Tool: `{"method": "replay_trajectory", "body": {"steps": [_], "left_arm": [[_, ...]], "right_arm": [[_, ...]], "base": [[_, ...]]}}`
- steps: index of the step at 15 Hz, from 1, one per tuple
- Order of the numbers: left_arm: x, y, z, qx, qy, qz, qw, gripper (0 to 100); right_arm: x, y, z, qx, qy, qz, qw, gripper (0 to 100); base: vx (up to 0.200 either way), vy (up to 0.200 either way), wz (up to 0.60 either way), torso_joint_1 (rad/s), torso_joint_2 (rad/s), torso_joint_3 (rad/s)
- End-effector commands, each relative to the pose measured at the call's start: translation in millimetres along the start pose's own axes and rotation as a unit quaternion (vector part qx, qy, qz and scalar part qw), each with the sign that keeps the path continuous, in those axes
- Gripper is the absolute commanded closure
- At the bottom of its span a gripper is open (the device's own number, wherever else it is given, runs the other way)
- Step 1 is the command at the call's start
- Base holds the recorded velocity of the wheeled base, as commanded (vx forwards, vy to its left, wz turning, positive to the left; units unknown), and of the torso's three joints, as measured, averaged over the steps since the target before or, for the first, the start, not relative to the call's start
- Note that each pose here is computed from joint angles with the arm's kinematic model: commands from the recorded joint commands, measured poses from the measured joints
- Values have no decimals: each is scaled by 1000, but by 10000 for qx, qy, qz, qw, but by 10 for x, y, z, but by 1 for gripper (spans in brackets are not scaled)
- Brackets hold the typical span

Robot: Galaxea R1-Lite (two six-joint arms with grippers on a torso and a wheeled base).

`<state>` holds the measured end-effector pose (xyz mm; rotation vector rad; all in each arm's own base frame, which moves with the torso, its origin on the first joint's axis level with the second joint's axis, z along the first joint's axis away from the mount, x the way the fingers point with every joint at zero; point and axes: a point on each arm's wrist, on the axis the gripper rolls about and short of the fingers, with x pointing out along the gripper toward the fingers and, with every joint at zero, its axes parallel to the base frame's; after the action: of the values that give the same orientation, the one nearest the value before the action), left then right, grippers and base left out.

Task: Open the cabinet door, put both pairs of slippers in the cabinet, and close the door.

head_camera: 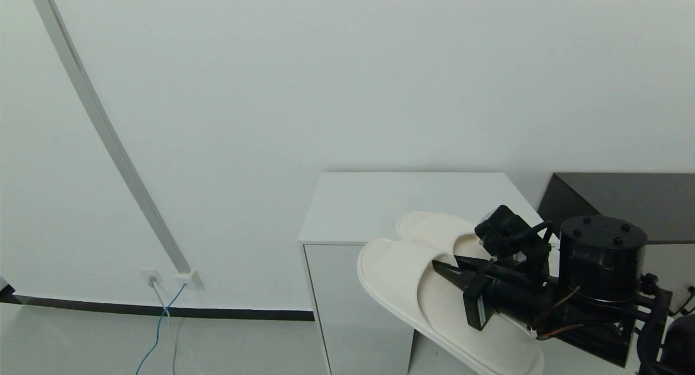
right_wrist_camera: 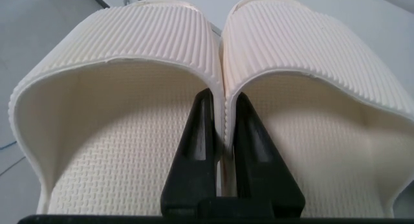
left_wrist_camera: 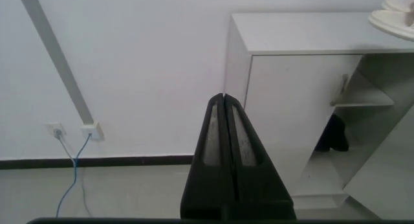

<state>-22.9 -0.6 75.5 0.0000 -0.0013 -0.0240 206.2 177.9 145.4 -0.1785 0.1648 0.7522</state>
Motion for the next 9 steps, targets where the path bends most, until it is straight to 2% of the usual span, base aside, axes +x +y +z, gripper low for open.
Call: {"method": "replay_trajectory", "body": {"steps": [1, 9], "left_arm": [[1, 0, 0, 0, 6, -3, 10000, 100], [1, 0, 0, 0, 6, -3, 10000, 100]], "right_arm": [[9, -1, -8, -8, 13, 2, 10000, 100], [12, -1, -11, 0, 22, -4, 10000, 100]], "base": [[0, -200, 0, 2, 7, 2], [0, -200, 0, 4, 4, 2]]}}
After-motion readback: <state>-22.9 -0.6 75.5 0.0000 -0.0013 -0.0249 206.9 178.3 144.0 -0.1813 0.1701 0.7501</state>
